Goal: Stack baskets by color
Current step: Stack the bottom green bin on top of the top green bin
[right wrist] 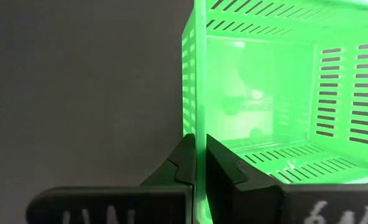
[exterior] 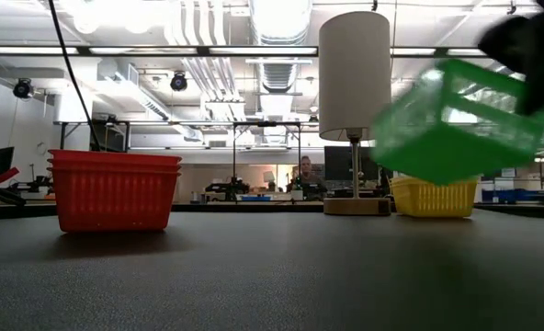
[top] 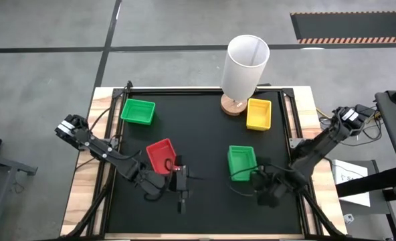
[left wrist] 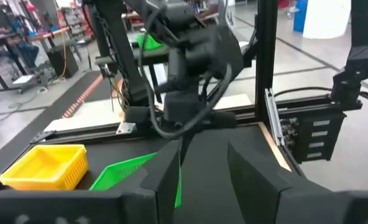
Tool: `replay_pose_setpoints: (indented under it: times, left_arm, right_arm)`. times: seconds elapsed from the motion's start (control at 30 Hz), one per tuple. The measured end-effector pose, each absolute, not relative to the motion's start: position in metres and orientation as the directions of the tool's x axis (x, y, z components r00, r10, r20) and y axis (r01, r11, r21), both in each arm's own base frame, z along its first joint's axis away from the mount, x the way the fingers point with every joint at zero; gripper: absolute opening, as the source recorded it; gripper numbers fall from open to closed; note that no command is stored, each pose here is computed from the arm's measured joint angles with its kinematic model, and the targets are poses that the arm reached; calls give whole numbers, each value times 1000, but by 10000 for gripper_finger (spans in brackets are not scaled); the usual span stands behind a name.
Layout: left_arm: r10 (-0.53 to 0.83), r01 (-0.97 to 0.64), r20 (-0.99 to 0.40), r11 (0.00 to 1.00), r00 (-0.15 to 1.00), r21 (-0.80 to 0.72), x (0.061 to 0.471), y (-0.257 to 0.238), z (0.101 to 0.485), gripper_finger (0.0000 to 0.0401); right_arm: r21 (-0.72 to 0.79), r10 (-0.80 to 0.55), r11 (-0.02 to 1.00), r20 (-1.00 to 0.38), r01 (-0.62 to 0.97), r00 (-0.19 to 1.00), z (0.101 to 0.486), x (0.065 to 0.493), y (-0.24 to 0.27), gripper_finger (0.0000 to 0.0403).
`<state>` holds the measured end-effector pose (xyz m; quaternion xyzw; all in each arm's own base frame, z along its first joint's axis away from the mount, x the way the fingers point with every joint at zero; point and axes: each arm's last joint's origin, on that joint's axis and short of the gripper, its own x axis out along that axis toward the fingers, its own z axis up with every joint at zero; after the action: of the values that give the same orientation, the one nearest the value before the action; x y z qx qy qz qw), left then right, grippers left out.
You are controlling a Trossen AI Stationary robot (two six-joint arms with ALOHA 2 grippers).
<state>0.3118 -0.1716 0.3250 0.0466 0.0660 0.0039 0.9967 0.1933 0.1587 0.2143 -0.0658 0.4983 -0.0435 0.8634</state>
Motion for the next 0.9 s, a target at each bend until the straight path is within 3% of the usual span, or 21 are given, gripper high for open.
replay_pose_setpoints:
  times: [0.27, 0.53, 0.9]
  left_arm:
    - [16, 0, -160, 995, 987, 103, 312, -170, 319, 171]
    - [60, -31, -210, 990, 976, 140, 326, -162, 284, 176]
    - [108, -61, -270, 982, 957, 176, 350, -157, 244, 176]
  right_arm:
    - [-159, -117, 987, -778, -13, 617, 240, 235, 137, 9]
    - [-140, -103, 990, -735, -1, 670, 248, 258, 121, 9]
    - [-149, -97, 987, -856, -63, 508, 200, 303, 115, 9]
